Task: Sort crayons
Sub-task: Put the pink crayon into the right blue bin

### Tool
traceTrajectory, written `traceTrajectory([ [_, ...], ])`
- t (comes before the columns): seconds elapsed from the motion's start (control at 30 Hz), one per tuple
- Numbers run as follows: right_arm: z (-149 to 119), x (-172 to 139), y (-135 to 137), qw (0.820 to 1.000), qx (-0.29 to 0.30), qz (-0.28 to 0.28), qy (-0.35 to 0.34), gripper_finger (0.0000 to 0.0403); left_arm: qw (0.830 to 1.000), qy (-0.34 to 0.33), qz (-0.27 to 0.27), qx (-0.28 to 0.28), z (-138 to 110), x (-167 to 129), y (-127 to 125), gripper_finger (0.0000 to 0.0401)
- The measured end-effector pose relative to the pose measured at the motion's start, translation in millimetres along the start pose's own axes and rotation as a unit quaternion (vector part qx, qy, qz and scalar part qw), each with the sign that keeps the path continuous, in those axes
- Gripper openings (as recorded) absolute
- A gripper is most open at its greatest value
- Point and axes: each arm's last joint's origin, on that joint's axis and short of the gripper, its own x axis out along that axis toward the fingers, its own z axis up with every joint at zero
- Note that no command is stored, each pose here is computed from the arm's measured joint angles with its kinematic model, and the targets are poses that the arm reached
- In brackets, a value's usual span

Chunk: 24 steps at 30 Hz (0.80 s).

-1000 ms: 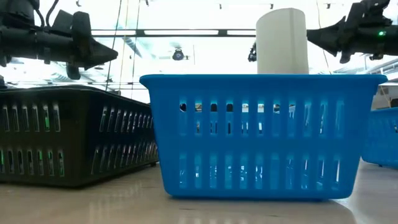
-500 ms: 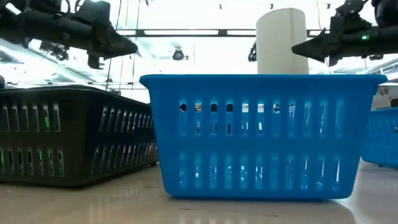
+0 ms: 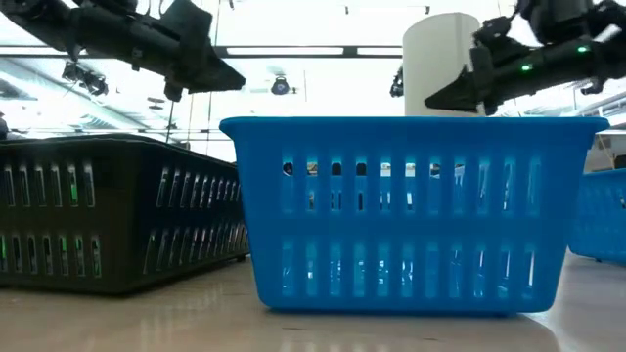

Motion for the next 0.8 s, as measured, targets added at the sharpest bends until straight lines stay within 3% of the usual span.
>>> traceTrajectory([
  [0.3, 6.4, 48.9, 5.8, 0.997, -0.015, 0.052, 0.063, 0.0082, 0.998, 0.031, 0.019, 0.056, -8.8, 13.5, 2.8, 0.0182],
  [0.43, 4.7, 72.8, 8.8, 0.989, -0.032, 0.089, 0.114, 0.0099, 0.996, 0.032, 0.008, 0.079, -10.6, 16.8, 2.1, 0.0184],
  [0.63, 5.9, 99.6, 14.5, 0.966, -0.071, 0.107, 0.225, 0.0107, 0.998, 0.002, -0.004, 0.07, -5.0, 15.1, -3.3, 0.0181],
  [0.8, 1.5, 119.1, 20.8, 0.951, -0.072, 0.147, 0.263, 0.0108, 0.998, -0.016, -0.011, 0.062, -1.4, 13.8, -6.1, 0.0181],
])
